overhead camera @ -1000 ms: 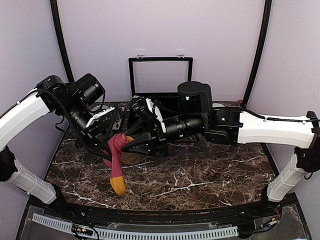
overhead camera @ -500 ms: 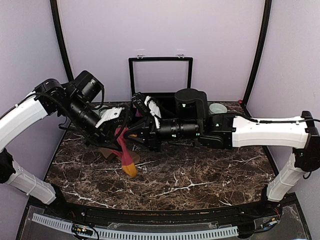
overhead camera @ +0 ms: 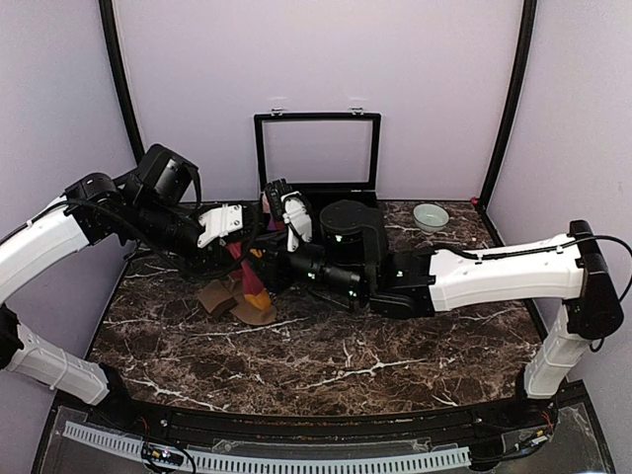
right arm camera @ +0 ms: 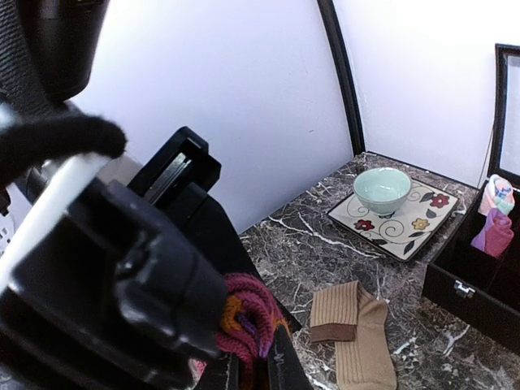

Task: Roll the socks
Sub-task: Roll the sock.

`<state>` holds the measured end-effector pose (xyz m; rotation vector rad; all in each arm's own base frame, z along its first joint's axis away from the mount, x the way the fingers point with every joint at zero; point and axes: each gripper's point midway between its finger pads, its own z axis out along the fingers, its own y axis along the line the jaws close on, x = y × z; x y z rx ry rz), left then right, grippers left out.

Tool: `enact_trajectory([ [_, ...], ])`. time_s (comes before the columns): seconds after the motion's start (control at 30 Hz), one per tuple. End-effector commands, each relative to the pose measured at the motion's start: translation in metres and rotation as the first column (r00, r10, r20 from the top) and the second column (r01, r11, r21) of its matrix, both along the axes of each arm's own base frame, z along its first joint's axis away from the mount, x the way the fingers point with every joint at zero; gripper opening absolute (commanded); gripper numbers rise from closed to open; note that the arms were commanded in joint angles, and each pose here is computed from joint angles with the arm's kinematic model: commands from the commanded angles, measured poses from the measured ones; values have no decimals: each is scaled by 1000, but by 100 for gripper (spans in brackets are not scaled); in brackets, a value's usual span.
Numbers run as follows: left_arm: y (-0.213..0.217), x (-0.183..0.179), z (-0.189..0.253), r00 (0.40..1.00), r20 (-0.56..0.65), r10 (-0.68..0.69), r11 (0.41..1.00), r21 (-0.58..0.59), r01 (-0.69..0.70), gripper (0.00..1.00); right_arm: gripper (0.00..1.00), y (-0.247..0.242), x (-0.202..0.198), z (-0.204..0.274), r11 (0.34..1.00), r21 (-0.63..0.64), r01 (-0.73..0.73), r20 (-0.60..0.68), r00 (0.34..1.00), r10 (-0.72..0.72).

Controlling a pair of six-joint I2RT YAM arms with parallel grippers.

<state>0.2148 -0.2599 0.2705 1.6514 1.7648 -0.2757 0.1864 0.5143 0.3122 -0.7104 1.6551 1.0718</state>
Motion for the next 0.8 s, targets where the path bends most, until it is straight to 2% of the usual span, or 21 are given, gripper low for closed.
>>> enact_trajectory([
  [0.0, -9, 33, 50, 960, 265, 86, 988, -145, -48, 23, 0, 20, -27, 11, 988, 147, -39, -98, 994, 53],
  [0.03, -8, 34, 52, 955, 285, 85, 988, -145, -45, 15, 0, 24, -30, 10, 987, 151, -51, -101, 993, 67],
  [0.07, -8, 33, 53, 951, 300, 78, 989, -144, -35, 2, 0, 29, -34, 13, 984, 159, -80, -102, 990, 97],
  [0.1, -8, 33, 54, 950, 303, 76, 989, -145, -33, 0, 0, 33, -37, 11, 984, 152, -94, -102, 989, 110],
  [0.17, -9, 30, 53, 955, 291, 63, 989, -145, -22, 0, 0, 37, -42, 14, 980, 152, -126, -93, 986, 141],
  [0.2, -9, 25, 51, 962, 268, 44, 990, -140, -7, 0, 5, 35, -43, 14, 979, 153, -133, -86, 985, 147],
  [0.27, -10, 15, 48, 973, 228, 19, 989, -150, 16, 0, 26, 26, -43, 19, 980, 153, -124, -46, 990, 132],
  [0.33, -10, 11, 46, 981, 192, 22, 987, -162, 10, 0, 40, 10, -39, 26, 984, 144, -101, 9, 995, 101],
  [0.43, -10, 5, 44, 991, 131, 26, 984, -180, -2, 0, 50, -22, -30, 40, 987, 146, -62, 73, 996, 52],
  [0.6, -14, 2, 50, 998, 31, 52, 974, -221, -44, 0, 69, -58, -48, 48, 986, 131, -105, 185, 980, 79],
  [0.67, -16, 3, 52, 998, 8, 59, 972, -228, -56, 0, 71, -62, -56, 39, 989, 85, -120, 205, 973, 101],
  [0.77, -18, 3, 52, 998, -12, 62, 970, -234, -63, 0, 68, -59, -63, 21, 993, 33, -116, 205, 973, 106],
])
